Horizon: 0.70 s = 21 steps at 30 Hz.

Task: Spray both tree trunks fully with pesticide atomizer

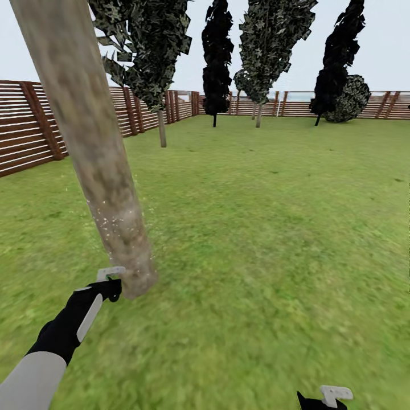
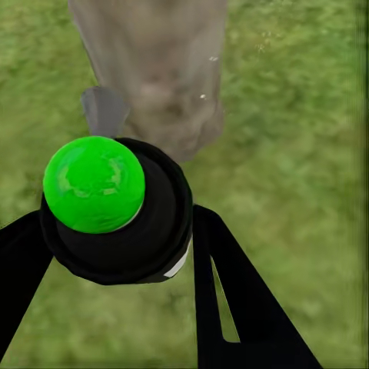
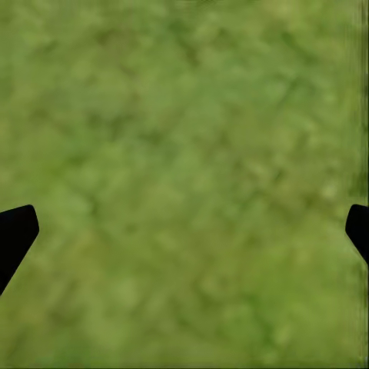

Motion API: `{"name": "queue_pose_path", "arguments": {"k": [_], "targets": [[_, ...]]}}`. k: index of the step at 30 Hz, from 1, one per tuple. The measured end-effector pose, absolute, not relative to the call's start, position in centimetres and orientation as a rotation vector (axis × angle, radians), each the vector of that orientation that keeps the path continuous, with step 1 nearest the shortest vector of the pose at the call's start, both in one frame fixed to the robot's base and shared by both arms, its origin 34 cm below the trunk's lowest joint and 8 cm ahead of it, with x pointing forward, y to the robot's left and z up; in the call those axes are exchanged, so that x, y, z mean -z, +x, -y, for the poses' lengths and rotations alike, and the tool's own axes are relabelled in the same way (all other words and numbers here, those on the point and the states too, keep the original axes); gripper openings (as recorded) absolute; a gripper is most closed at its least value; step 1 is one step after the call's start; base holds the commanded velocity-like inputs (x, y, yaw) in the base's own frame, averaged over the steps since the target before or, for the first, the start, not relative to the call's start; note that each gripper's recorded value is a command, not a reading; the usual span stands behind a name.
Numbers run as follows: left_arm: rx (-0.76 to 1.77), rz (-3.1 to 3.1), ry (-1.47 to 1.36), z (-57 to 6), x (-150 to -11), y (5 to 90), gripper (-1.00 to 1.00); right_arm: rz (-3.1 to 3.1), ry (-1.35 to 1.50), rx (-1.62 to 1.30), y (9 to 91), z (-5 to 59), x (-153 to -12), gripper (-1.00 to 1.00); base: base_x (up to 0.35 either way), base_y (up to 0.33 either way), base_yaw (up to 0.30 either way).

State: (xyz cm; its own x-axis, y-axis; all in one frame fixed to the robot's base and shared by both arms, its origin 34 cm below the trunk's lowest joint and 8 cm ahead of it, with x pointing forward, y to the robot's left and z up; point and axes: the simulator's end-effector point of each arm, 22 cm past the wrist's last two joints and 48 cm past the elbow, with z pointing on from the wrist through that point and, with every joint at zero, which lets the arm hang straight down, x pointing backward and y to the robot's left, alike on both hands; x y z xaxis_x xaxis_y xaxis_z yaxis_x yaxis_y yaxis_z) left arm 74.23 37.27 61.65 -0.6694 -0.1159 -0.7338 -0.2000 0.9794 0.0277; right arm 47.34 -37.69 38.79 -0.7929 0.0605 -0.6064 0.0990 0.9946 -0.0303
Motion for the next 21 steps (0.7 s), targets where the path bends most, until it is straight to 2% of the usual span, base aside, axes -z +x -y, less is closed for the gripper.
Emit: {"name": "queue_pose_path", "arguments": {"k": [9,21], "targets": [[-0.137,-2.311,-0.225,-37.47,-61.65,74.19,-1.0,-2.489,0.111,0.079,47.33,37.69,-38.78,1.0,0.044,-0.272,0.236],[-0.138,-2.326,-0.223,-37.38,-61.02,73.88,-1.0,-2.489,0.111,0.079,47.33,37.69,-38.78,1.0,0.166,-0.247,0.009]]}}
